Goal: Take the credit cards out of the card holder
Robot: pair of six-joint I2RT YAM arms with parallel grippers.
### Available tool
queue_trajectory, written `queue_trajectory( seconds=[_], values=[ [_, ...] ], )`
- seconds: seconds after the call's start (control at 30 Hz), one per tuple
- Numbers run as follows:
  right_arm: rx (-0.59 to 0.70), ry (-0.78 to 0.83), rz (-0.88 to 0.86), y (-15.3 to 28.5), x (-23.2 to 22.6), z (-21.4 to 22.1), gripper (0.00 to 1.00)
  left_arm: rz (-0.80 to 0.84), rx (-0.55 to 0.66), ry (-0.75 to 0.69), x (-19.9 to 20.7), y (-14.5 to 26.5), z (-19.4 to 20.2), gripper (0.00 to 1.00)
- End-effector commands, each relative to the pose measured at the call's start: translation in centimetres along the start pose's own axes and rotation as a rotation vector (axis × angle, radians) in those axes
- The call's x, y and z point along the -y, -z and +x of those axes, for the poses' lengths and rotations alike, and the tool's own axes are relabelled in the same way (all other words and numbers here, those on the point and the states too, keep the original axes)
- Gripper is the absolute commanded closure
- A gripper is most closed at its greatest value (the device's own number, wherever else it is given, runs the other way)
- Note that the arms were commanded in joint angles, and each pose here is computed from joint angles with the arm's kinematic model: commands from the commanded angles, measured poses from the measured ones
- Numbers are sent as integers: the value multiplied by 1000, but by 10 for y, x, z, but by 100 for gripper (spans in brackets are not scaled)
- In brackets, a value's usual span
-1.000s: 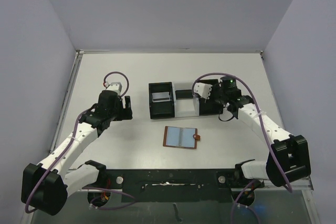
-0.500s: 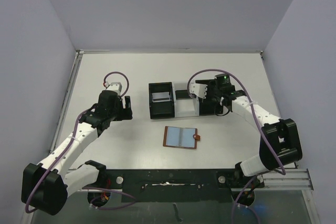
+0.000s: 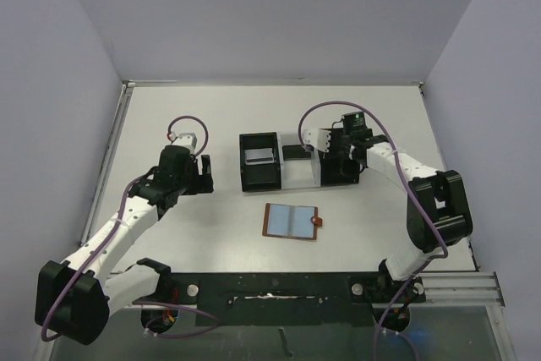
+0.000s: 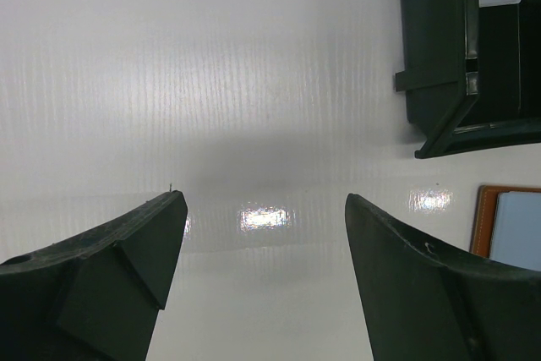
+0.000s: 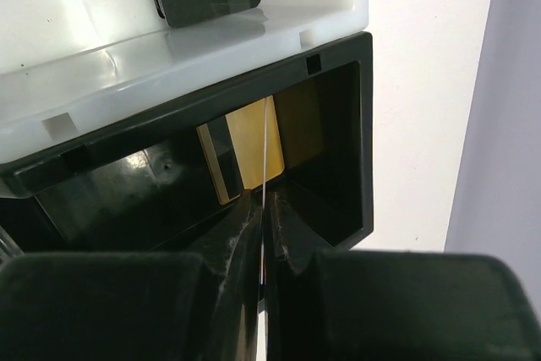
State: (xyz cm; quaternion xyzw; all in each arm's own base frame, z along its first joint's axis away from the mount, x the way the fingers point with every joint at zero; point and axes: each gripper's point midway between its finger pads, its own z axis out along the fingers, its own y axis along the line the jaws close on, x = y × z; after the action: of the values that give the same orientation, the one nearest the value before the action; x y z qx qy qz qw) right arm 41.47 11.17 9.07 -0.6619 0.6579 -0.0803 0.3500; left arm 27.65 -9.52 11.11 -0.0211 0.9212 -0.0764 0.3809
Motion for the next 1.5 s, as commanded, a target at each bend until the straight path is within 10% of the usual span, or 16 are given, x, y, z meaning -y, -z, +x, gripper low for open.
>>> queue_trajectory(
  seconds=[0.0,0.87,1.47],
  values=[
    [14,26,83,5,32,-7,98,15,47,-9,4,3,-20,24],
    [-32,-5,44,-32,25,8,93,15,31,-10,4,0,-18,24],
    [-42,-38,-52,-40,6,12,72,26,-12,-13,7,-7,-11,24]
  ],
)
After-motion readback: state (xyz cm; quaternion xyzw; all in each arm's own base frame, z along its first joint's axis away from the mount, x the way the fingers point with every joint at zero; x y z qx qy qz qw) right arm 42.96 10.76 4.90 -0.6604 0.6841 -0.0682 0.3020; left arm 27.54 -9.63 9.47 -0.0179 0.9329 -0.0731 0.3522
